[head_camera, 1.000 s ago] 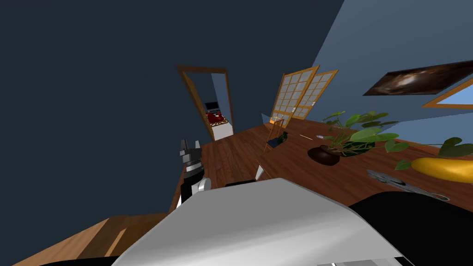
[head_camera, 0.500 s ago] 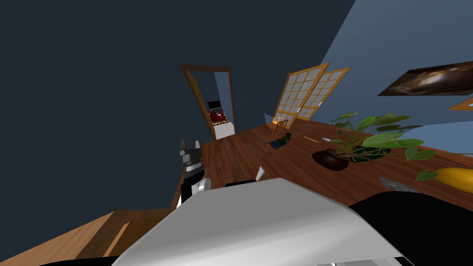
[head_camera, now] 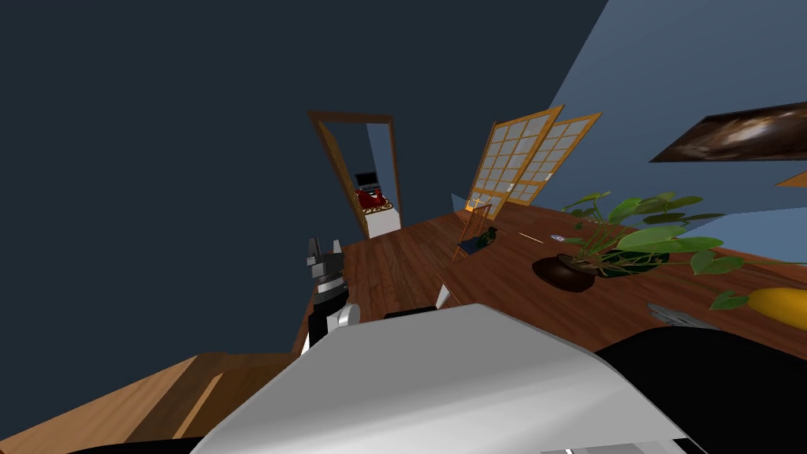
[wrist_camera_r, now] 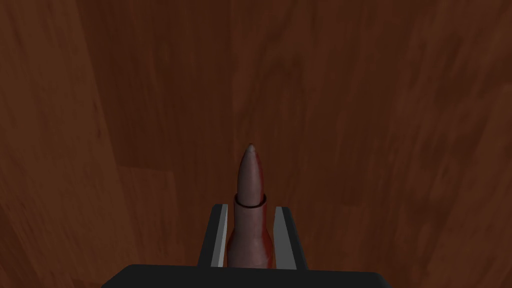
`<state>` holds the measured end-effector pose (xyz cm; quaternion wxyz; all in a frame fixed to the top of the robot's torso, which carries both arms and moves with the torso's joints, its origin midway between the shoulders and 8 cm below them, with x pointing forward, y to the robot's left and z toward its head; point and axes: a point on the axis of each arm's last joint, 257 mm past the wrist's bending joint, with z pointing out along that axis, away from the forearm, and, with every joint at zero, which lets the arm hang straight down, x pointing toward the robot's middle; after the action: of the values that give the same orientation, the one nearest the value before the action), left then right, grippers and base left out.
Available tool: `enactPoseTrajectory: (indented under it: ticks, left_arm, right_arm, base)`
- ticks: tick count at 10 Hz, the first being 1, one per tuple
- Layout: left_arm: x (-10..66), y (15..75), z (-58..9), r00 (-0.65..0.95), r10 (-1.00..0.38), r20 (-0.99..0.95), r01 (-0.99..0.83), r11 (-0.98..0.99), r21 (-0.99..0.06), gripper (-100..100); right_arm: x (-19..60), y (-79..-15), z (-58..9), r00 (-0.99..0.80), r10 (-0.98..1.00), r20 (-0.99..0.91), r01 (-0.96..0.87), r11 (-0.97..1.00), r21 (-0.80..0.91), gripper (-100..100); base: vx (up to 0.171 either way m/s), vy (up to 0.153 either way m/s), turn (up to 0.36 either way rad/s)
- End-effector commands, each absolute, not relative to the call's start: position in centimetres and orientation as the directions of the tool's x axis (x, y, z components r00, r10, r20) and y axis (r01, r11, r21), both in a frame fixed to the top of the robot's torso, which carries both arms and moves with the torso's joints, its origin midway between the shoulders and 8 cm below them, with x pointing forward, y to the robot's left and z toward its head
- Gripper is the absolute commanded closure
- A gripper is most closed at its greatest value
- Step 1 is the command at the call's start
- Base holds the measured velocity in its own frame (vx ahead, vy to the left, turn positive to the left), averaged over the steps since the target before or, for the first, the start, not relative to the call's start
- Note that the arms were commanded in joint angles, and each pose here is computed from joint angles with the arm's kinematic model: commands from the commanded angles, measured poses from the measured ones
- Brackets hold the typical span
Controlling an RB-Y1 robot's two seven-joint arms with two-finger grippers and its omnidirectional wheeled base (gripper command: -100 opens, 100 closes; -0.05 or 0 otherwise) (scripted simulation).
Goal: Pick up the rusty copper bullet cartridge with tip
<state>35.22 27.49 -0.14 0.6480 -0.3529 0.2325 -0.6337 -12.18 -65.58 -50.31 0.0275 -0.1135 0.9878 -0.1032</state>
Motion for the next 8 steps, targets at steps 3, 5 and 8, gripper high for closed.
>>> enactPoseTrajectory:
  ticks: [3, 5, 8]
  left_arm:
    - [35.2, 27.5, -0.1, 0.089, -0.985, 0.146, 0.657, -0.052, -0.752, 0]
    - [35.2, 27.5, -0.1, 0.089, -0.985, 0.146, 0.657, -0.052, -0.752, 0]
    - [35.2, 27.5, -0.1, 0.089, -0.985, 0.146, 0.657, -0.052, -0.752, 0]
  right_arm:
    - [-12.2, -65.6, -50.3, -0.973, -0.23, -0.031, -0.219, 0.953, -0.21, 0]
    - [-12.1, -67.0, -48.5, -0.97, -0.241, -0.029, -0.23, 0.95, -0.213, 100]
    - [-12.1, -66.9, -48.6, -0.971, -0.239, -0.028, -0.228, 0.95, -0.213, 0]
  base:
    - [0.0, 0.0, 0.0]
    - [0.03, 0.08, -0.083]
    - [0.007, 0.03, -0.012]
